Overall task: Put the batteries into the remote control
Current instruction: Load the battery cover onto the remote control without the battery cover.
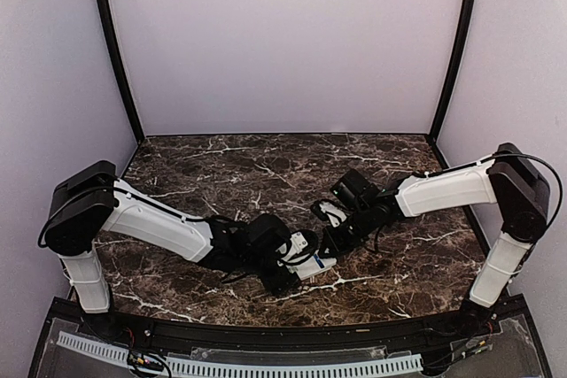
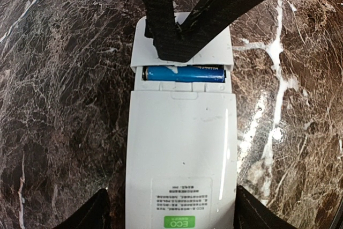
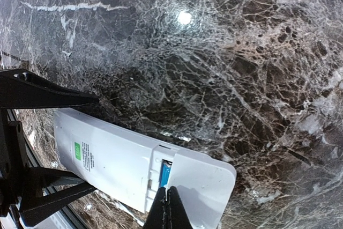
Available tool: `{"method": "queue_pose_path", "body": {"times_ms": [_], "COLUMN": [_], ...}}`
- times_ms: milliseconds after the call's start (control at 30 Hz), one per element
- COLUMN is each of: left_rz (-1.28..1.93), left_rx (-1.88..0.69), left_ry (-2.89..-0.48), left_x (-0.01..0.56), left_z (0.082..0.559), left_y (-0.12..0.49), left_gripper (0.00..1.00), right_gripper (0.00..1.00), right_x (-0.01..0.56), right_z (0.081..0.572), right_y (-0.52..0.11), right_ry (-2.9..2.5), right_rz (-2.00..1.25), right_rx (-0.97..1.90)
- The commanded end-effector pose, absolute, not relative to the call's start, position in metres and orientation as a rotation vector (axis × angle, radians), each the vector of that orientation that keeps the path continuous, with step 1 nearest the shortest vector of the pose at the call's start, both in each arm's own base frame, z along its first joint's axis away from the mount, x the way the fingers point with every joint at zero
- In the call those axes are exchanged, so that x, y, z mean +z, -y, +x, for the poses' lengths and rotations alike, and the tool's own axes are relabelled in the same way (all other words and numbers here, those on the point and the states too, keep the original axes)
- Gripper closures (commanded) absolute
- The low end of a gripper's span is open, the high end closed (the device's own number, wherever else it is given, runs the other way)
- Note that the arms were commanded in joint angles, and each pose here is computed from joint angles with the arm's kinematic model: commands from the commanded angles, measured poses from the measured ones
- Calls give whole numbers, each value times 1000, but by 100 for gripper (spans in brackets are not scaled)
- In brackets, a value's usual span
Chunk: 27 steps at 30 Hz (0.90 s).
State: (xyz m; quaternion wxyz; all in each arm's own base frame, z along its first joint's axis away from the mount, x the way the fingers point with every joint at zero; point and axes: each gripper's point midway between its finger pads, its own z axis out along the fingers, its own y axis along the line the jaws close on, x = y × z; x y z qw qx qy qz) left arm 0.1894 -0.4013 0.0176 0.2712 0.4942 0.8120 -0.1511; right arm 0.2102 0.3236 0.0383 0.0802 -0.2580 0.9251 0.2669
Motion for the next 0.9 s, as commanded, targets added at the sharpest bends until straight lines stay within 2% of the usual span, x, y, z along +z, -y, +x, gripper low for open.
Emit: {"method": "queue_pose_path", "body": {"times_ms": [0, 867], "left_rz": [1444, 1456], "left_rx": [-229, -255], "left_ry": [-2334, -2317], "left_x": [-28, -30], "left_z": [175, 173], "left_y": [353, 357], "left_gripper": [24, 24], "right_gripper": [100, 100], "right_x": [18, 17], "right_z": [199, 180], "right_y": [-311, -303], "right_ry": [-2846, -2813], "right_rz": [-758, -837], "right_rx": [740, 790]}}
